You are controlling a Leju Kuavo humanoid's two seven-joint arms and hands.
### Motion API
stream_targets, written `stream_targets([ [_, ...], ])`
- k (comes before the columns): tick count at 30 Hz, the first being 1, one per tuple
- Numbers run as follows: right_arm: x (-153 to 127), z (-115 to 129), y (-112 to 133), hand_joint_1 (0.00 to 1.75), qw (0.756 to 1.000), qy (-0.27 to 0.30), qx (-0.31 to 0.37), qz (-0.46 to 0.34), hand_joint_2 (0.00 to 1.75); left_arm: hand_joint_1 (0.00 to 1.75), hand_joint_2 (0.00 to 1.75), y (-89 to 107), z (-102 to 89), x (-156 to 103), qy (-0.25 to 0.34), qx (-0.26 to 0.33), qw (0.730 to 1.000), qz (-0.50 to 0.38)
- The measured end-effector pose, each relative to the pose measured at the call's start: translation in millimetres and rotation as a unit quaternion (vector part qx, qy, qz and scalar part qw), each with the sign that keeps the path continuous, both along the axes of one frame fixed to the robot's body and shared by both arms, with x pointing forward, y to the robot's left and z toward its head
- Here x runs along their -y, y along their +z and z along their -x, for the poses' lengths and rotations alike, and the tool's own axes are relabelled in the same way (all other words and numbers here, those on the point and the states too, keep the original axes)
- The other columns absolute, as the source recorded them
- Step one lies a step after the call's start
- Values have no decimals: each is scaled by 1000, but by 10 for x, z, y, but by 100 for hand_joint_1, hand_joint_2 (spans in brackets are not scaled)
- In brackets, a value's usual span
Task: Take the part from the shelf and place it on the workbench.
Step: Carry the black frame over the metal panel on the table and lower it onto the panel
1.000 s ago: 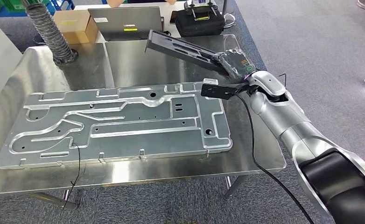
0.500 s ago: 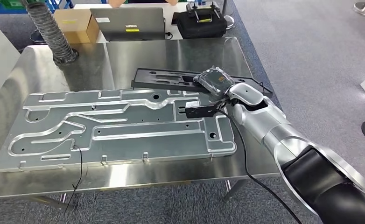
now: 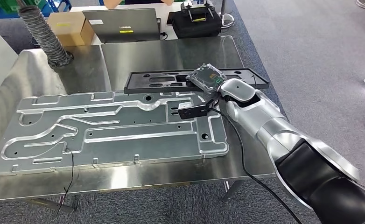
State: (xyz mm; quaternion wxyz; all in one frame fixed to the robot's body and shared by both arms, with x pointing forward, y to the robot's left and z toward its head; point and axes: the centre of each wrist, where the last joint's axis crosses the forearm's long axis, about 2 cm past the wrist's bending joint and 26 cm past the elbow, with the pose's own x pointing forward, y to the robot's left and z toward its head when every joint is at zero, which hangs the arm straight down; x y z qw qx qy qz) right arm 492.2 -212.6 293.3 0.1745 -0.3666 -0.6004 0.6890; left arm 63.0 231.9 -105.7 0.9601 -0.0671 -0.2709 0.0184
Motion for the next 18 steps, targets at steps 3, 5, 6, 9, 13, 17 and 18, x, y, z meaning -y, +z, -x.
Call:
stream_targets([
  [3,-169,-6,118,44,1000,4,11,5,44,0,175,0,0,0,0,-1,1000,-1],
  [5,-268,5,140,0,1000,8,12,7,0,0,175,-1,5,-1,0,-2,1000,-3],
  [6,-317,12,148,0,1000,11,12,6,0,0,175,-1,8,-2,0,-3,1000,-6],
  [9,-428,22,200,0,1000,20,14,5,0,0,87,-2,12,-4,0,-6,1000,-10],
  [13,-499,32,223,0,1000,29,11,3,0,0,131,-6,43,0,4,-11,1000,-3],
  [17,-520,32,238,0,999,32,9,3,0,0,87,-8,60,4,5,-14,1000,1],
  [18,-519,32,231,0,999,32,8,4,0,0,44,-8,62,5,5,-14,1000,2],
])
